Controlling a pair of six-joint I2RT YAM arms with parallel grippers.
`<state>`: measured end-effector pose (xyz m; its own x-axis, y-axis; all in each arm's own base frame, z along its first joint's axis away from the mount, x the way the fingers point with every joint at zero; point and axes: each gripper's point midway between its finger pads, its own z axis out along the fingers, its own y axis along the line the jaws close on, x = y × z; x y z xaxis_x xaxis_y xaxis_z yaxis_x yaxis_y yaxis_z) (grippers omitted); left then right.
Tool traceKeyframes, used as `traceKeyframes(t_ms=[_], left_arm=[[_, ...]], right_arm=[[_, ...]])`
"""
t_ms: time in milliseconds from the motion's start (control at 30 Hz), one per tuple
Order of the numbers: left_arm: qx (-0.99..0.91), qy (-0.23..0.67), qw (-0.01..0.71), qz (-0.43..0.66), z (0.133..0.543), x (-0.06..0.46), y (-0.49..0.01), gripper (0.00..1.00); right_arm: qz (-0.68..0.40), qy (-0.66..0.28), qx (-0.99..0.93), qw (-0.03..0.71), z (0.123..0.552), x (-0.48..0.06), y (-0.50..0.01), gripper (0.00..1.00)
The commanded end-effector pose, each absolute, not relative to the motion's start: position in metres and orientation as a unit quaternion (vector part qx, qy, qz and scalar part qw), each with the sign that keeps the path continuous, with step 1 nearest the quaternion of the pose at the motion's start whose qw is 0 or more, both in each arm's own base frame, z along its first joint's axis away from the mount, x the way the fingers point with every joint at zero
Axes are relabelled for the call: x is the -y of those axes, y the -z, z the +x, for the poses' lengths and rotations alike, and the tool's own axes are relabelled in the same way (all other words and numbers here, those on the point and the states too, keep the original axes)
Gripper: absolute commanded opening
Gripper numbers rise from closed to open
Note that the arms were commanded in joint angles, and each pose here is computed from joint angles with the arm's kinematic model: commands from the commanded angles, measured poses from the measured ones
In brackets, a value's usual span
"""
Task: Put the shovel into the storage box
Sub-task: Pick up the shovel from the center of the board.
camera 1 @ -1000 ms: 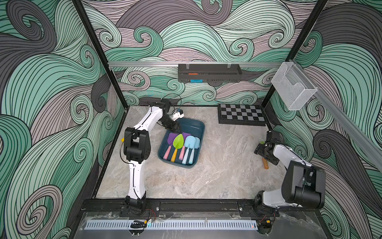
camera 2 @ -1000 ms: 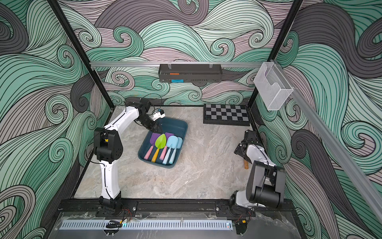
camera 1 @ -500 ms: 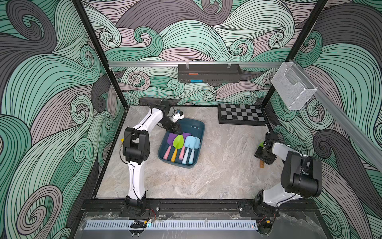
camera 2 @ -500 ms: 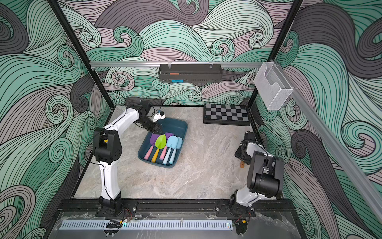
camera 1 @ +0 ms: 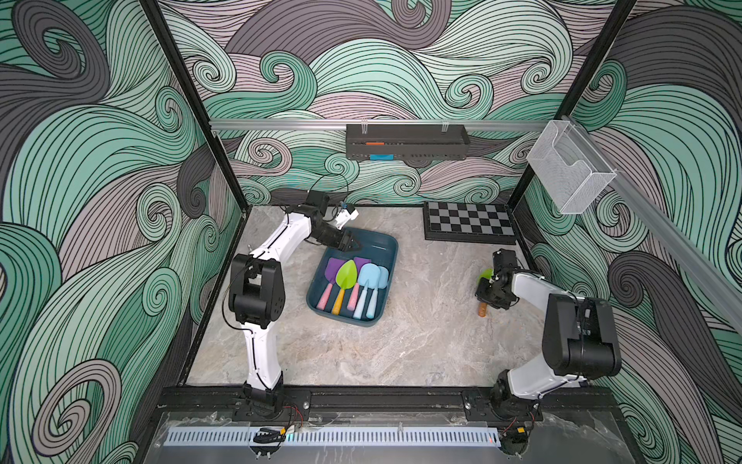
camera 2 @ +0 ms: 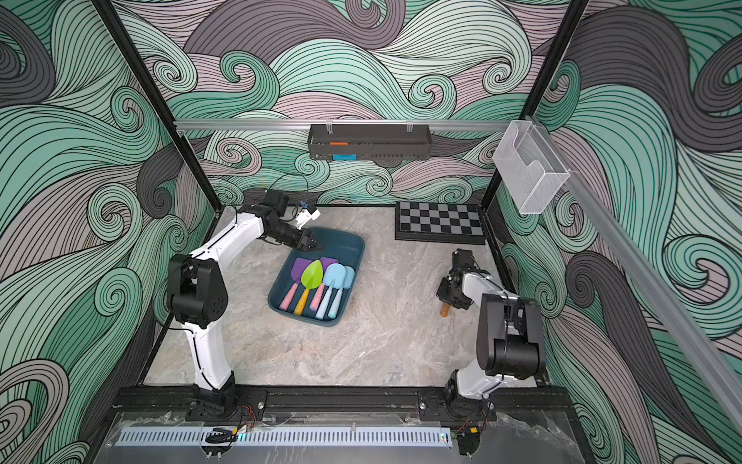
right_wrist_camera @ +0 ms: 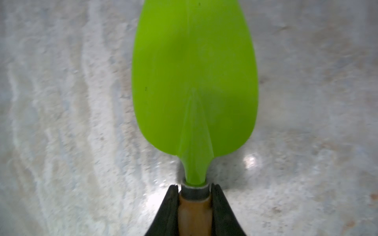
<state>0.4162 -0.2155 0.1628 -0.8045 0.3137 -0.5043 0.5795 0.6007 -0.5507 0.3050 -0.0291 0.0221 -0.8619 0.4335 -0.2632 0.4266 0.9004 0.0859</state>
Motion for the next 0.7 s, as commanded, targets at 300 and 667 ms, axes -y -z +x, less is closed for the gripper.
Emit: traceKeyframes(t_ms=[300,667], left_arm=[[-0.798,0.487,0.249,0.254,0.396,0.289,-0.227,0.54],[-0.824,0.46,0.229,0.237,0.385,0.32,-0.199,0.55]], right_arm=[[0.032,-0.096,-0.971,0.215,0.3,-0.104,-0.089,0.0],[-0.074,-0.155,-0.948,0.269,0.276,-0.2,-0.141,0.0]])
